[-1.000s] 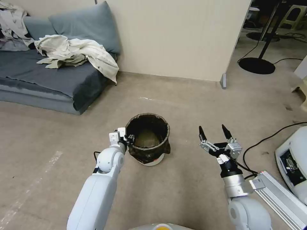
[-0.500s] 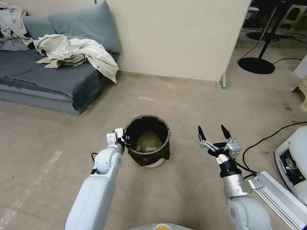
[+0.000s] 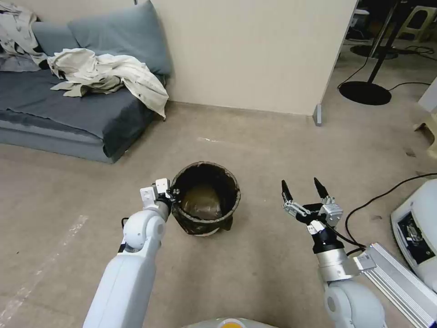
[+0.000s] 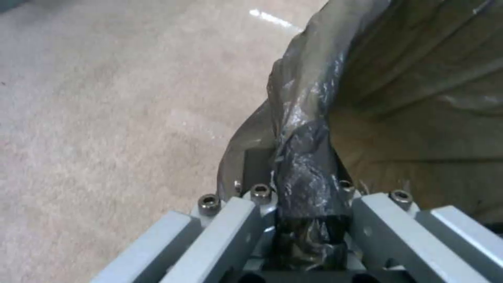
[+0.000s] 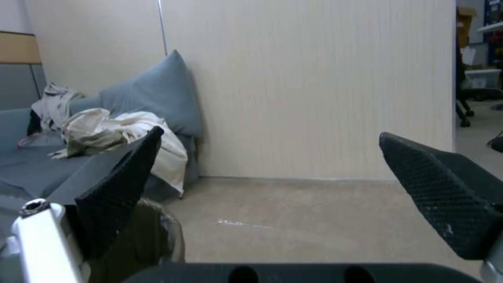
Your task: Pick up the trash can from the floor.
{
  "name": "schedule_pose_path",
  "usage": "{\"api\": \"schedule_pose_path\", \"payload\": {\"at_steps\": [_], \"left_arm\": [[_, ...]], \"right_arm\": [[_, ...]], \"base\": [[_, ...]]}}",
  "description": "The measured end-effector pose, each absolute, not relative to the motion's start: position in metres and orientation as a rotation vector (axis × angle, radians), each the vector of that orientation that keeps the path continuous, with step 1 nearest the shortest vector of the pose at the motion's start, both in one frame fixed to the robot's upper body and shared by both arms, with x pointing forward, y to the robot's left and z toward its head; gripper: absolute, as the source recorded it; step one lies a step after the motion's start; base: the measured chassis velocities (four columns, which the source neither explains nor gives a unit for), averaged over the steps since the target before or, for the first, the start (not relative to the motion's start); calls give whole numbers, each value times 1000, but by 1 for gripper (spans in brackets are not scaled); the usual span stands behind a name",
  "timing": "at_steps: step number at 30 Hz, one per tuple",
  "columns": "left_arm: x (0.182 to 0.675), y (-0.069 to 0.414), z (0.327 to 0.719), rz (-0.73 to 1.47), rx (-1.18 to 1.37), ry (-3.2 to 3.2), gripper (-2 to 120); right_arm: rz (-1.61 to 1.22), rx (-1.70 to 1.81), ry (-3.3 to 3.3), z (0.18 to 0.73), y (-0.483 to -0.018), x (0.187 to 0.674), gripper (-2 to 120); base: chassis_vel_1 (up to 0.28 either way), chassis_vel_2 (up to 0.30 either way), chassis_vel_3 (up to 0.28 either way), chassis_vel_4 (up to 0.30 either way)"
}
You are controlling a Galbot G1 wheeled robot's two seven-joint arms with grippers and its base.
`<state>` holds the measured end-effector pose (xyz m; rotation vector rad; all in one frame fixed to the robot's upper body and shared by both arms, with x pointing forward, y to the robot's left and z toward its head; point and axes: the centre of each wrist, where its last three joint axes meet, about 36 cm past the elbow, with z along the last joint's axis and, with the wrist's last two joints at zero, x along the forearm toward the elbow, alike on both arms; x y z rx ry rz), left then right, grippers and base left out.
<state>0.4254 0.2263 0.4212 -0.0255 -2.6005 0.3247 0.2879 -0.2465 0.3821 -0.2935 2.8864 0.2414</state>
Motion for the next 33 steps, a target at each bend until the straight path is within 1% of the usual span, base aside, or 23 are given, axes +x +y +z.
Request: {"api": "schedule_pose_path", "payload": {"at_steps": [8, 15, 33], "left_arm": [[405, 234, 443, 346, -54, -2642, 3], [393, 238, 452, 368, -68, -2653, 2], [375, 241, 457, 411, -98, -2657, 2]], "right_arm": [[240, -298, 2885, 383, -246, 287, 100], [239, -302, 2882, 385, -246, 287, 100], [245, -308, 2884, 385, -246, 285, 100]], "base": [[0, 0, 0, 0], [0, 0, 0, 0], [0, 0, 0, 0]]}}
